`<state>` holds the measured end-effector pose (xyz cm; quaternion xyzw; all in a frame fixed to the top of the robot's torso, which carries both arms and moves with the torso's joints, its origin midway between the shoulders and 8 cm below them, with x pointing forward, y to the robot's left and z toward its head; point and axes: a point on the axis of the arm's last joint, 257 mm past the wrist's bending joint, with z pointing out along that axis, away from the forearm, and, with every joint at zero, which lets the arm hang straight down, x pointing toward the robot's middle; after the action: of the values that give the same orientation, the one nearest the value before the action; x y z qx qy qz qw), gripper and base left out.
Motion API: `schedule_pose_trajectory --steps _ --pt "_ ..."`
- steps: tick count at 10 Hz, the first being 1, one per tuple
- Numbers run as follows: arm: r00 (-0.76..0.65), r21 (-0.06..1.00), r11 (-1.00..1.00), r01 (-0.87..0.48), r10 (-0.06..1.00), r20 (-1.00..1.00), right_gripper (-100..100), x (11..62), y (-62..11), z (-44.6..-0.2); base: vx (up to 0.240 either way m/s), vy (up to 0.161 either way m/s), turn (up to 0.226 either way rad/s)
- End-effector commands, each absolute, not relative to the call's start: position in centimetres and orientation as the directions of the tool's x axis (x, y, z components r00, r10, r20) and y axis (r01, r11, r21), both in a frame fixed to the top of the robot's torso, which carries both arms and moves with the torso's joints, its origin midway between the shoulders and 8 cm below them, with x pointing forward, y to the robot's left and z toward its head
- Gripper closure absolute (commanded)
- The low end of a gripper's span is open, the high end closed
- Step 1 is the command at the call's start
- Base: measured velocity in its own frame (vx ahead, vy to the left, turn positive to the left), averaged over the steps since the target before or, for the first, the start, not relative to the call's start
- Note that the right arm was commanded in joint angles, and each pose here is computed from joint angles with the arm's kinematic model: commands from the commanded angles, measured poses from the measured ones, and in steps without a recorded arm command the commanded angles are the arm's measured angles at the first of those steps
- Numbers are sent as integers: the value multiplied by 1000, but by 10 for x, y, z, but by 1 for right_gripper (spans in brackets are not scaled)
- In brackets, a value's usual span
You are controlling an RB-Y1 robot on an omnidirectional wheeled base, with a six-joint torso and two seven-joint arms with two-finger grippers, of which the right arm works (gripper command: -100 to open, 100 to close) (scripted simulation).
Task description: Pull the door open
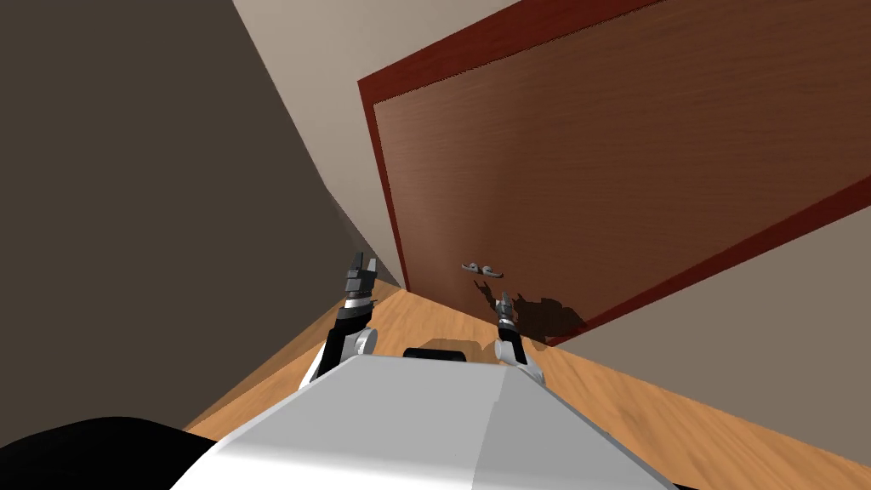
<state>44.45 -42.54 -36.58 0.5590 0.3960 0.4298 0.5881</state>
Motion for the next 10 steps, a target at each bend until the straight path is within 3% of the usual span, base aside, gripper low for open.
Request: schedule_pose_trajectory --steps 1,6,10 --pt "325 999 5 -50 946 12 -100 444 -428 -371 69 -37 72" --pt "355 1000 0 -2 935 0 -100 438 -439 -391 82 -45 106" --pt "396 1000 8 20 918 -15 -100 413 -470 -398 5 -10 -24"
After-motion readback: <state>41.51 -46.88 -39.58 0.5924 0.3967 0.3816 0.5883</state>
